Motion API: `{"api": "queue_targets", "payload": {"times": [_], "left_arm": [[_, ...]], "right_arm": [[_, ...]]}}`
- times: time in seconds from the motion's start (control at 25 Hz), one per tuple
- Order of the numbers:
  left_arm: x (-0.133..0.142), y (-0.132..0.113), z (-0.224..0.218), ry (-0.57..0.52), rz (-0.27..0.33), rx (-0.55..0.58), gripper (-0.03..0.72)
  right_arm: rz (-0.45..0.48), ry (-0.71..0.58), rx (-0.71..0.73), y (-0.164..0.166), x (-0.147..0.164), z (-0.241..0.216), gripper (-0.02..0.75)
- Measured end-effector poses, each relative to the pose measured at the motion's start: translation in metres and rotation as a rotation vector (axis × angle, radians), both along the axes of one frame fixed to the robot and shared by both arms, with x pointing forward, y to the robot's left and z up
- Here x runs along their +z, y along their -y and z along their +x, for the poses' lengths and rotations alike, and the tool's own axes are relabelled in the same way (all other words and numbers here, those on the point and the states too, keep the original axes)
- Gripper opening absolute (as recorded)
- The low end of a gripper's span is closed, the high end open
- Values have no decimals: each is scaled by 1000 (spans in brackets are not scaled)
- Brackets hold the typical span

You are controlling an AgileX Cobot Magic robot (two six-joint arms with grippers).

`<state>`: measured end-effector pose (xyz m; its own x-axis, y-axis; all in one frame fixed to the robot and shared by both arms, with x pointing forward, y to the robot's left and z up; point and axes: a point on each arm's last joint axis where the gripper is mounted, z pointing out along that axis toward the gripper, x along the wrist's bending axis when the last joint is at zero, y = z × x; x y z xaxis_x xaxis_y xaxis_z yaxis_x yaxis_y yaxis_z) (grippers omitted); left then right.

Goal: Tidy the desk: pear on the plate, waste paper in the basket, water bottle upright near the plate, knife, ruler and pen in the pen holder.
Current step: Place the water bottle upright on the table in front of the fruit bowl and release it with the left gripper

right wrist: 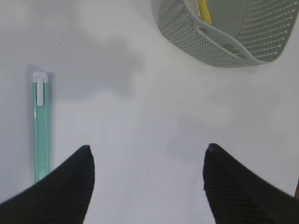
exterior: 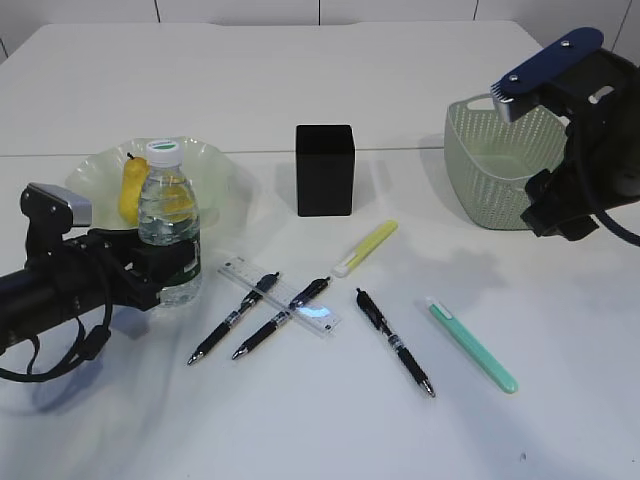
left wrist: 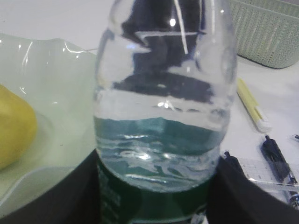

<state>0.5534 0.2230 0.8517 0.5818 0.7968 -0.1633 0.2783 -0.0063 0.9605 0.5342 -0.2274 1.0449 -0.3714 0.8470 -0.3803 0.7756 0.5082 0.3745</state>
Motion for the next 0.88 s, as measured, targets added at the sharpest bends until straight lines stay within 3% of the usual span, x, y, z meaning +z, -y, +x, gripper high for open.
{"api": "queue_targets", "payload": {"times": [0.24, 0.88], "left_arm": [[-1, 0, 0, 1, -4, 1, 425], [6, -1, 0, -7, 32, 0, 592]], "right_arm": [[0, 0, 0, 0, 0, 0, 537], [-14, 5, 5, 1, 0, 0, 537]]}}
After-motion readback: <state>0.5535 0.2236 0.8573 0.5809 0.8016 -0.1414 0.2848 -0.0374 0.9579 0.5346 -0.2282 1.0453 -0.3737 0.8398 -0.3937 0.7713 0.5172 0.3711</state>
